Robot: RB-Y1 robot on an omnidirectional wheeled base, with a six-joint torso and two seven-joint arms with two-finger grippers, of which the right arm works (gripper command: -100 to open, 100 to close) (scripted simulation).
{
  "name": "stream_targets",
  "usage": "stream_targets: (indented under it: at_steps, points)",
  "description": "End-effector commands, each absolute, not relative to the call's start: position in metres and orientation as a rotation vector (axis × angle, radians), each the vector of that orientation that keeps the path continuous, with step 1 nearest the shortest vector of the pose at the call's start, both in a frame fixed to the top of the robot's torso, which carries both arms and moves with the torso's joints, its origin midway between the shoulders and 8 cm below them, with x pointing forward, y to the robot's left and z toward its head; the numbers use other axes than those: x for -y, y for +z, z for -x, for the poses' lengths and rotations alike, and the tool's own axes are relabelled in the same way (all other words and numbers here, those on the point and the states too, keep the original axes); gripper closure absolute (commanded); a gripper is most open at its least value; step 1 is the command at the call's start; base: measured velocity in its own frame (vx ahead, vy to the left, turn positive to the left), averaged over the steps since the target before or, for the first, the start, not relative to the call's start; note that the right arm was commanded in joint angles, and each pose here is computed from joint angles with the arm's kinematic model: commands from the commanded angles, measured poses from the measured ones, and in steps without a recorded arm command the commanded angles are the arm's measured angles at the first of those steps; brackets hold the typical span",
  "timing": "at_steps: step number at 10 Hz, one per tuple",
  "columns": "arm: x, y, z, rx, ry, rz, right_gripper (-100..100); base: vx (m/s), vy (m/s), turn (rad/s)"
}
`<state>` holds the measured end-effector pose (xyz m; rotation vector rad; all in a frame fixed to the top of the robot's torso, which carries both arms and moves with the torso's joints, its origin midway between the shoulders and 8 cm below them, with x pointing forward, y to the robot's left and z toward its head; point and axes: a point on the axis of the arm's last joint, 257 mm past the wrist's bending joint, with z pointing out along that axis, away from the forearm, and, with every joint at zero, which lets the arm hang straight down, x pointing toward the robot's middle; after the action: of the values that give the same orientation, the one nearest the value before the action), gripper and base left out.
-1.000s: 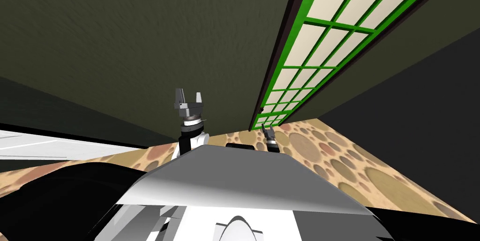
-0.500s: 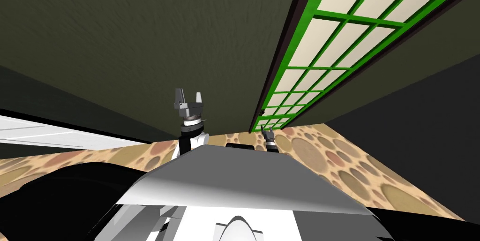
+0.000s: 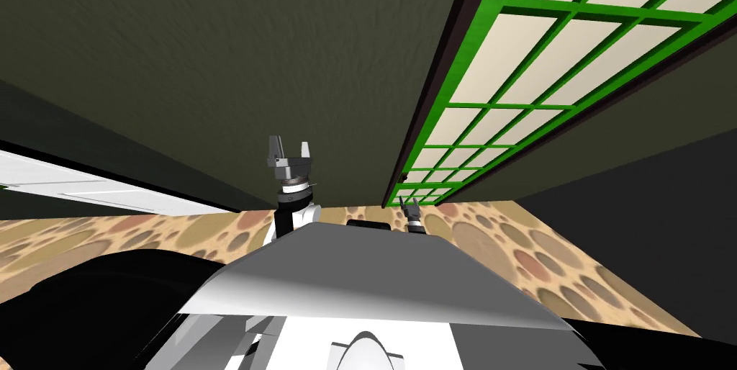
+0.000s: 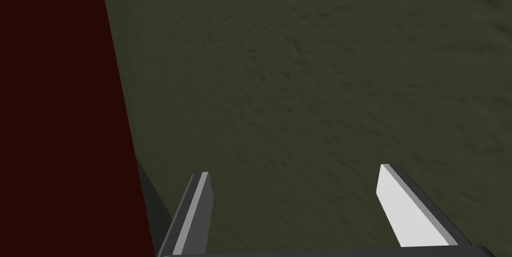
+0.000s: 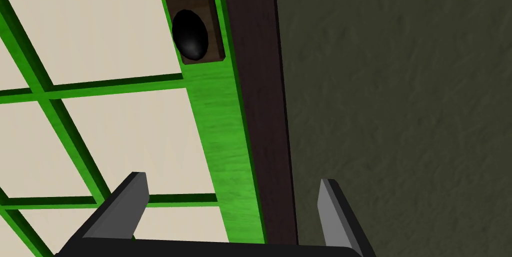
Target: Pull the door open
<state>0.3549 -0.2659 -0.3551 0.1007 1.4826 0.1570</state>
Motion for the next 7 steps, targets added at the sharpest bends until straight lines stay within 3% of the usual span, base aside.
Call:
stream_targets:
  at_steps: [1,7]
  points:
    - [0.267,-0.362,-0.351,-1.496,0.134,-0.082,-100,0.070,-0.105,0.111]
    - [0.267,-0.390,-0.337,-1.551,0.050,-0.010,-100,0.059,-0.104,0.107]
